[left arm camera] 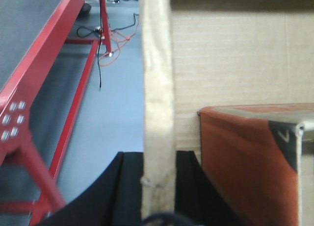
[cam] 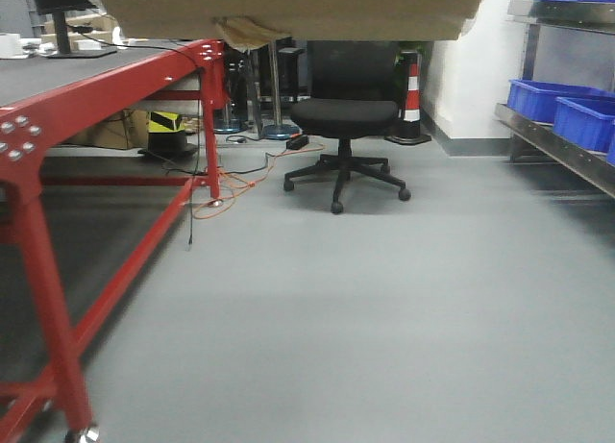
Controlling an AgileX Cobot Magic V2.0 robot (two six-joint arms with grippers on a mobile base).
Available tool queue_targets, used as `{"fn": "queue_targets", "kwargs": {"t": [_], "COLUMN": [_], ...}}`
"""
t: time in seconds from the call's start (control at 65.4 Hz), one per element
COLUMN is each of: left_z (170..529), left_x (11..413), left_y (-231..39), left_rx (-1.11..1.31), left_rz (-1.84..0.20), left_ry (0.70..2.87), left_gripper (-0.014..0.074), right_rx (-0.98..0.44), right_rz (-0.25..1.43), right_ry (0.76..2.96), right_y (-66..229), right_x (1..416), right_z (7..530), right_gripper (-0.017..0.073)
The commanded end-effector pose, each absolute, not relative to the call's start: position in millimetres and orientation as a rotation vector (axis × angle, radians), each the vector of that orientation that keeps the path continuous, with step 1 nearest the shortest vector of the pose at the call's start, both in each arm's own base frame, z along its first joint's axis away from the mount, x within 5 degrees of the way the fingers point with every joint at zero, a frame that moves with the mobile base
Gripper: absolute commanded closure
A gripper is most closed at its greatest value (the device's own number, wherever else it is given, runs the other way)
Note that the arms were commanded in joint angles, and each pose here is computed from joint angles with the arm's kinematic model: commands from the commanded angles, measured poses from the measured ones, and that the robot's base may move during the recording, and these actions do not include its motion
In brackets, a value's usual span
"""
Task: Stack two boxes on right shelf middle
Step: 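Hold the box with both grippers while turning away from the workbench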
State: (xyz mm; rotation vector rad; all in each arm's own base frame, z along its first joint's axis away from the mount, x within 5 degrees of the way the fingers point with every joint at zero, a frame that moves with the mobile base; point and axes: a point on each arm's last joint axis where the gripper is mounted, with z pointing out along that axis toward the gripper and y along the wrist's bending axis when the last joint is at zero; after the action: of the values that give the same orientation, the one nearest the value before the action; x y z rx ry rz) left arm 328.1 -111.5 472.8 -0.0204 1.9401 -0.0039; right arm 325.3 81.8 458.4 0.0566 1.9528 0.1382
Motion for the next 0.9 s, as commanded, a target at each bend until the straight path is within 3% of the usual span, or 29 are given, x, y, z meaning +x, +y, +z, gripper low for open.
{"fn": "queue_targets", "kwargs": {"t": [0.0,0.887], "left_z": [484.5,485.3], "left_x": [324.6,324.9], "left_y": [-110.2,-109.2], "left_rx": [-0.006,0.0], "left_rz": [-0.02,0.001], "left_ry": [1.874,1.864], "left_gripper": [0.0704,0.0704], "right_rx": [0.042,0.038], "right_rz": [0.151,0.157], "right_ry": [1.865,1.85], "right_y": [80.2,80.8], "right_x": [322.6,322.9], "right_z": [472.9,474.2], "right_gripper": [0.0713,0.0713]}}
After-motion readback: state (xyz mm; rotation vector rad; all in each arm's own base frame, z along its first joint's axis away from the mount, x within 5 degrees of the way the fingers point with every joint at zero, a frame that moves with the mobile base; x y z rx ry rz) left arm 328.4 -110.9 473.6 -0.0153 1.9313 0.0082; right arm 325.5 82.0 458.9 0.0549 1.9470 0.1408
